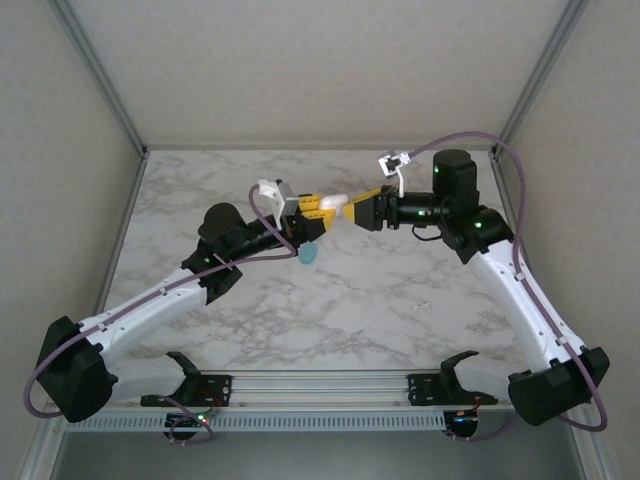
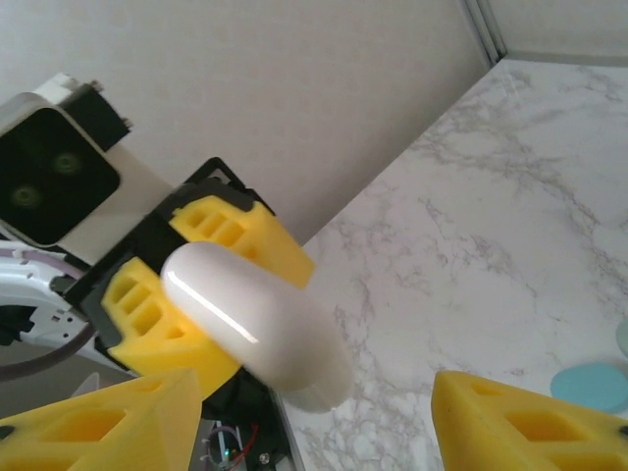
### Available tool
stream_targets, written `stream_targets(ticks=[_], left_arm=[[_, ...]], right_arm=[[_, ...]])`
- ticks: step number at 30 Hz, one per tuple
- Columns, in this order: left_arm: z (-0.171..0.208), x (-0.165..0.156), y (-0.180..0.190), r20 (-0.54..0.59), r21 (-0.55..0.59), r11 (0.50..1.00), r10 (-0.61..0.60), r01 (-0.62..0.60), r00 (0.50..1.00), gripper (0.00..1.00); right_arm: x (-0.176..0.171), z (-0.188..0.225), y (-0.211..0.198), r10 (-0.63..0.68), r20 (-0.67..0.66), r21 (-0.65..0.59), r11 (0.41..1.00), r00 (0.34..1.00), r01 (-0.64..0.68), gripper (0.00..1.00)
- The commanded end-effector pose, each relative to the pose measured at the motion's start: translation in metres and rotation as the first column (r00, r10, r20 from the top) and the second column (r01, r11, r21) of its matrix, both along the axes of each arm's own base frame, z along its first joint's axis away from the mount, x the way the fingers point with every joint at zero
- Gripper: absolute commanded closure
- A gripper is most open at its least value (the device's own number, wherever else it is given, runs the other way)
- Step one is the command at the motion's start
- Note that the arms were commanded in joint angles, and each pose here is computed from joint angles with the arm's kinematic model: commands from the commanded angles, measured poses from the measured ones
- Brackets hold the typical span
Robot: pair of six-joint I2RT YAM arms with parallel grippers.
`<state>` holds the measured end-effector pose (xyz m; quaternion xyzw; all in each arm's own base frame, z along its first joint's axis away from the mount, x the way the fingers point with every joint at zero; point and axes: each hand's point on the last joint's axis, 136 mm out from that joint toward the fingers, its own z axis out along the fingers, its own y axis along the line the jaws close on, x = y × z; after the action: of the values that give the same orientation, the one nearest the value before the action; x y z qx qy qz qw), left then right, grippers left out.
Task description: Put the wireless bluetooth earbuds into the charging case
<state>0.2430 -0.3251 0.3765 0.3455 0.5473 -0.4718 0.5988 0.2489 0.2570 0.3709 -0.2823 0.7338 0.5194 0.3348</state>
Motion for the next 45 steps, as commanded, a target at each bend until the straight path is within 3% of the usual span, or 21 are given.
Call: stream_targets(ticks=[1,8,16,23,25,26,28,30,31,32,33,35,38,41,45], left_arm=[[0.025,-0.012,0.006,0.041,-0.062,0.998,-0.028,0.031,0.999,1.0],[0.03,-0.021,0.006,0.056,-0.058,0.996,-0.065,0.068,0.996,1.0],[0.026,-0.022,0.006,0.058,-0.038,0.997,-0.069,0.072,0.996,1.0],[0.011,-0.008,0.013,0.059,-0.003,0.999,0.038,-0.038,0.998,1.0],[0.005,-0.004,0.015,0.062,0.013,0.998,0.068,-0.069,0.996,1.0],[0.002,-0.003,0.016,0.063,0.025,0.997,0.078,-0.08,0.995,1.0],[-0.001,-0.002,0.018,0.066,0.035,0.995,0.09,-0.093,0.994,1.0],[-0.001,-0.002,0.02,0.069,0.032,0.994,0.102,-0.105,0.992,1.0],[-0.002,-0.002,0.021,0.067,0.032,0.994,0.104,-0.106,0.992,1.0],[-0.002,-0.003,0.022,0.068,0.032,0.994,0.104,-0.106,0.992,1.0],[-0.003,-0.003,0.023,0.064,0.034,0.994,0.104,-0.106,0.992,1.0],[-0.004,-0.005,0.024,0.06,0.036,0.994,0.105,-0.107,0.993,1.0],[-0.006,-0.006,0.027,0.058,0.036,0.993,0.112,-0.114,0.992,1.0],[-0.007,-0.008,0.029,0.056,0.039,0.992,0.115,-0.117,0.992,1.0],[-0.008,-0.009,0.03,0.053,0.047,0.992,0.114,-0.116,0.992,1.0]], right_arm=[[0.006,0.012,0.0,-0.015,0.026,0.021,1.0,1.0,0.014,0.38],[0.029,0.005,-0.003,-0.115,0.021,-0.024,0.993,0.993,0.115,0.39],[0.04,0.019,-0.001,-0.139,0.037,0.003,0.99,0.99,0.139,0.39],[0.025,0.039,-0.006,-0.139,0.066,0.039,0.99,0.988,0.136,0.35],[0.02,0.044,-0.018,-0.203,0.093,0.019,0.979,0.975,0.202,0.34],[0.026,0.039,-0.032,-0.304,0.1,-0.022,0.951,0.947,0.307,0.34],[0.04,0.017,-0.072,-0.517,0.124,-0.138,0.836,0.847,0.531,0.39],[0.05,-0.026,-0.136,-0.757,0.124,-0.308,0.585,0.642,0.75,0.39],[0.049,-0.05,-0.163,-0.833,0.101,-0.383,0.471,0.543,0.795,0.39],[0.043,-0.08,-0.189,-0.896,0.049,-0.463,0.372,0.442,0.805,0.4],[0.036,-0.11,-0.206,-0.93,-0.023,-0.531,0.322,0.367,0.784,0.43],[0.019,-0.163,-0.217,-0.947,-0.155,-0.631,0.314,0.281,0.709,0.45],[-0.005,-0.223,-0.226,-0.957,-0.249,-0.723,0.288,0.151,0.628,0.49],[-0.018,-0.263,-0.232,-0.962,-0.256,-0.777,0.266,0.098,0.57,0.49],[-0.02,-0.295,-0.224,-0.94,-0.321,-0.815,0.338,0.118,0.471,0.47]])
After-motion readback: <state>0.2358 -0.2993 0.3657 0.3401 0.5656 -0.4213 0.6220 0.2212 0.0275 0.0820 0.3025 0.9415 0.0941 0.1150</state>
